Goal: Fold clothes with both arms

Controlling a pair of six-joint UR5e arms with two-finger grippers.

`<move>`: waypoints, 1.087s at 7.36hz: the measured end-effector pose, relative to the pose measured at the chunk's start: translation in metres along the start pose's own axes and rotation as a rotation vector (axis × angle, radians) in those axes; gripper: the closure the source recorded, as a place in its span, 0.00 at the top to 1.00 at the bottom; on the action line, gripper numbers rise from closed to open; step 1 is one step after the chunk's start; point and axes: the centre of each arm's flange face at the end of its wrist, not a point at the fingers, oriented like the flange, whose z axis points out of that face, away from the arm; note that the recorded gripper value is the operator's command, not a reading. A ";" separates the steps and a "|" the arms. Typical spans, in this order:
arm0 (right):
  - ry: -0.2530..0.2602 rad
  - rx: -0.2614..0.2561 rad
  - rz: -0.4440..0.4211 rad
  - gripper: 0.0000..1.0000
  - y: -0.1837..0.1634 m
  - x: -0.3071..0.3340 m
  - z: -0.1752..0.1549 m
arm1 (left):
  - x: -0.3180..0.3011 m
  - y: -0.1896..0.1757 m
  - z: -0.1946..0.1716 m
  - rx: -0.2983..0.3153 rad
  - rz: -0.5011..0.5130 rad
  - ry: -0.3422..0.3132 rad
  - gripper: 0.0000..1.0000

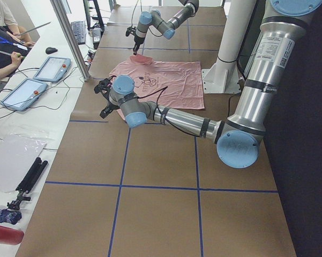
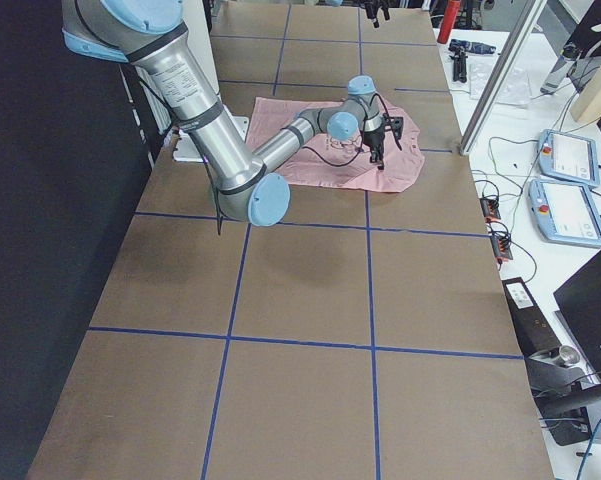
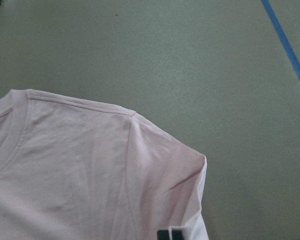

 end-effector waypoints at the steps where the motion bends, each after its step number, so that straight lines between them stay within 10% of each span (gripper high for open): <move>1: 0.006 0.017 0.009 0.00 0.014 -0.021 -0.003 | 0.000 0.000 0.000 0.000 0.000 0.000 1.00; 2: 0.017 0.029 0.013 0.27 0.023 -0.035 0.001 | 0.000 0.000 0.000 0.000 0.000 0.000 1.00; 3: 0.034 0.035 0.012 0.85 0.026 -0.047 0.009 | 0.000 0.000 0.000 0.000 -0.001 0.000 1.00; 4: 0.052 0.038 0.009 1.00 0.027 -0.053 0.017 | 0.000 0.000 0.000 0.000 -0.001 0.000 1.00; 8: 0.038 -0.011 -0.028 1.00 -0.023 -0.053 0.002 | 0.007 0.000 0.012 0.005 -0.091 -0.028 1.00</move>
